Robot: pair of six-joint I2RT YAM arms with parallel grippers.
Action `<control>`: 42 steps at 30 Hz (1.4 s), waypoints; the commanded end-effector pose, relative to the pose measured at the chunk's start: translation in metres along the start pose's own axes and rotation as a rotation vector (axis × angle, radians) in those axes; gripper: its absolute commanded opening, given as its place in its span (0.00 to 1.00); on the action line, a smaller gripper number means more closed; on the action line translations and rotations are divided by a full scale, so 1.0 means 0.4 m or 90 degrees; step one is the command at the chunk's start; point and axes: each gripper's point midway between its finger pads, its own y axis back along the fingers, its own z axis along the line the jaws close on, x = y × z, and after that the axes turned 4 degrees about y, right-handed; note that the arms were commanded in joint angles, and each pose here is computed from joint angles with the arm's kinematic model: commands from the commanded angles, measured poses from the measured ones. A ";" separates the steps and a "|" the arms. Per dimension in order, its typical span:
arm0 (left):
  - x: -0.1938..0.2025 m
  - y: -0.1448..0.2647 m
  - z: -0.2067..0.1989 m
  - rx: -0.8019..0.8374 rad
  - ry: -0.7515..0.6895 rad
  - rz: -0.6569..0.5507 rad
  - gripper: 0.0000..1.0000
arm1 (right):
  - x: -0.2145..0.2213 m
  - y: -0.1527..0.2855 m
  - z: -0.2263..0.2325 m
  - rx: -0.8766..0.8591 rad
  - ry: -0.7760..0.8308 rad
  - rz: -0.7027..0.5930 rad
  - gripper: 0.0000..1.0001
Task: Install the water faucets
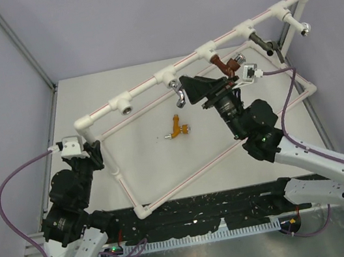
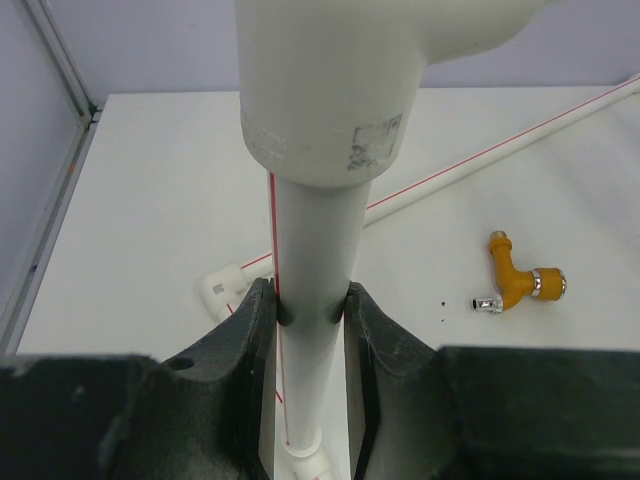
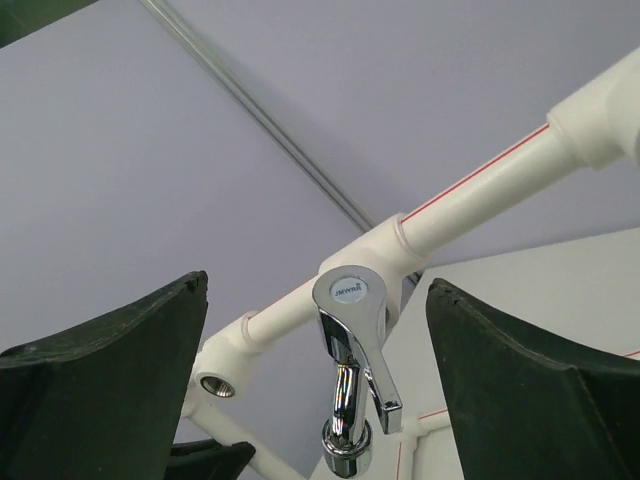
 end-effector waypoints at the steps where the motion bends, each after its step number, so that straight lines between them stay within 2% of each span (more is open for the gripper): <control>1: 0.059 0.006 -0.010 0.018 -0.011 0.059 0.00 | -0.096 0.021 0.037 -0.021 0.103 -0.040 0.95; 5: 0.060 0.005 -0.012 0.020 -0.011 0.060 0.00 | -0.122 0.041 0.051 -0.042 0.277 -0.004 0.97; 9: 0.060 0.004 -0.014 0.023 -0.011 0.061 0.00 | -0.156 0.061 0.062 -0.088 0.526 0.030 0.99; 13: 0.063 0.003 -0.014 0.022 -0.012 0.063 0.00 | -0.177 0.061 0.083 -0.134 0.719 0.087 0.99; 18: 0.065 0.002 -0.015 0.023 -0.012 0.066 0.00 | -0.121 0.075 0.096 -0.238 0.955 0.195 0.96; 20: 0.065 0.002 -0.014 0.022 -0.013 0.066 0.00 | -0.081 0.069 0.078 -0.270 1.111 0.242 0.95; 21: 0.065 0.002 -0.014 0.022 -0.013 0.066 0.00 | -0.081 0.068 0.060 -0.249 1.156 0.260 0.95; 22: 0.065 0.002 -0.014 0.022 -0.013 0.066 0.00 | -0.054 0.068 0.058 -0.274 1.227 0.275 0.95; 26: 0.066 0.001 -0.014 0.022 -0.014 0.067 0.00 | -0.016 0.063 0.031 -0.281 1.398 0.307 0.96; 32: 0.063 0.002 -0.013 0.021 -0.013 0.064 0.00 | -0.010 0.042 0.007 -0.229 1.543 0.333 0.95; 42: 0.062 0.003 -0.015 0.025 -0.012 0.063 0.00 | 0.031 0.004 0.005 -0.204 1.602 0.306 0.96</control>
